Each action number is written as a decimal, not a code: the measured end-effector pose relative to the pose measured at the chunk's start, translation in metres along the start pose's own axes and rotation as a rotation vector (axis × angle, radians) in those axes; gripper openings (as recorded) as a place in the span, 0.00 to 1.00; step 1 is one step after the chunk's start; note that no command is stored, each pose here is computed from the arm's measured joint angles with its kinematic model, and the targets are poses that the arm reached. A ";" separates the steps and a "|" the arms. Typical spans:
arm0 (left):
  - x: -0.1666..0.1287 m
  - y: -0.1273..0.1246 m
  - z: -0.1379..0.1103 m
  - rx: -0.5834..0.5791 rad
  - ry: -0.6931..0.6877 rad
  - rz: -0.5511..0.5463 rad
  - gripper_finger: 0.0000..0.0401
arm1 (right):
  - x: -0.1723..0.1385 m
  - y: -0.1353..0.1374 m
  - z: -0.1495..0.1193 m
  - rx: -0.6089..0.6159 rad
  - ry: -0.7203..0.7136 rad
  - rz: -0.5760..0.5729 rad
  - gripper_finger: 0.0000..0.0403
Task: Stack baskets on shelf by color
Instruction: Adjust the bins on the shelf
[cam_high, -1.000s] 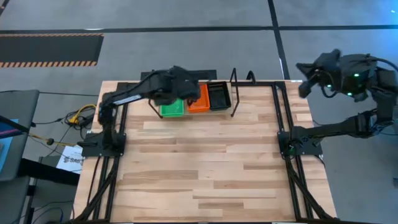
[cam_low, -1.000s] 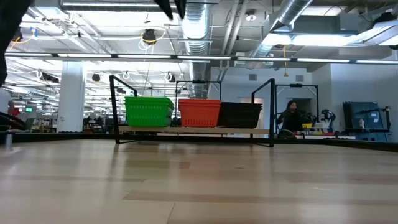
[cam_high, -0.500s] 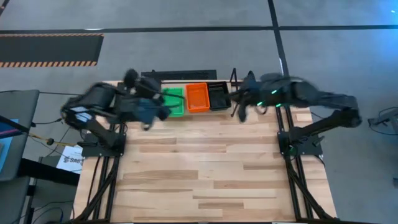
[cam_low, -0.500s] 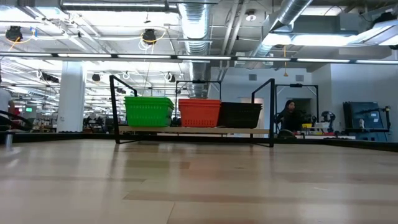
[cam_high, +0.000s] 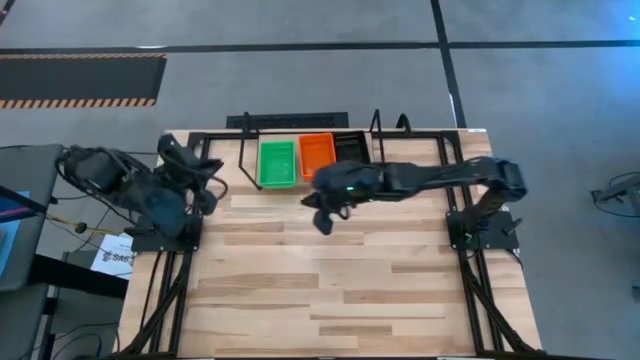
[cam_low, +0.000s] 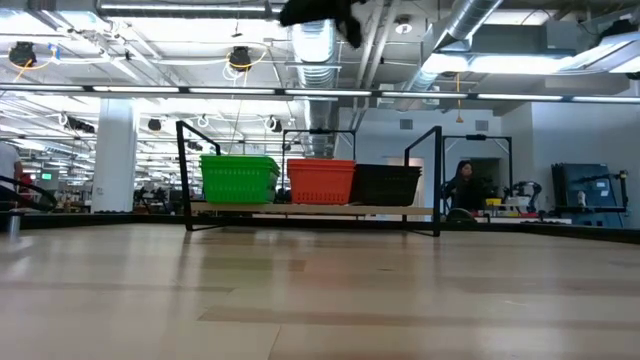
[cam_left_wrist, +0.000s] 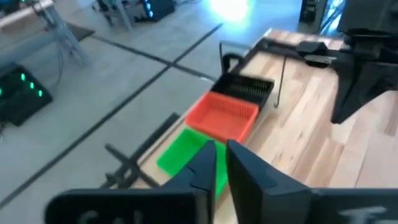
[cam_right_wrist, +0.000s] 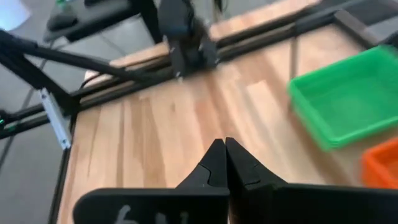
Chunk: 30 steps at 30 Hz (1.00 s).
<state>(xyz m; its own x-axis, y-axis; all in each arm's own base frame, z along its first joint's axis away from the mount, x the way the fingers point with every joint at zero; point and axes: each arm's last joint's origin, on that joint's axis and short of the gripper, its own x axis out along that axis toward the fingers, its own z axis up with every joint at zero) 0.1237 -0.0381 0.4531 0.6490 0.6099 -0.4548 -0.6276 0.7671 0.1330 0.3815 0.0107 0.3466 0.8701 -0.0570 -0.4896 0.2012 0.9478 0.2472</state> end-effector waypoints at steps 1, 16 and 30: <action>0.003 0.000 -0.009 -0.008 0.012 0.006 0.04 | 0.009 -0.001 0.000 0.003 0.019 0.016 0.00; 0.035 0.006 -0.096 -0.165 0.181 0.064 0.00 | 0.140 -0.009 -0.018 -0.083 0.271 0.115 0.00; 0.035 0.006 -0.097 -0.126 0.180 0.061 0.00 | 0.186 -0.050 -0.018 -0.237 0.350 -0.146 0.00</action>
<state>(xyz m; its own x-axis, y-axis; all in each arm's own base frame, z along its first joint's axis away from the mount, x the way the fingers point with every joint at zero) 0.1014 -0.0315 0.3528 0.5277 0.6003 -0.6009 -0.7195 0.6919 0.0594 0.5257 -0.0414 0.2284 0.6274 -0.1245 -0.7686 0.1667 0.9857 -0.0236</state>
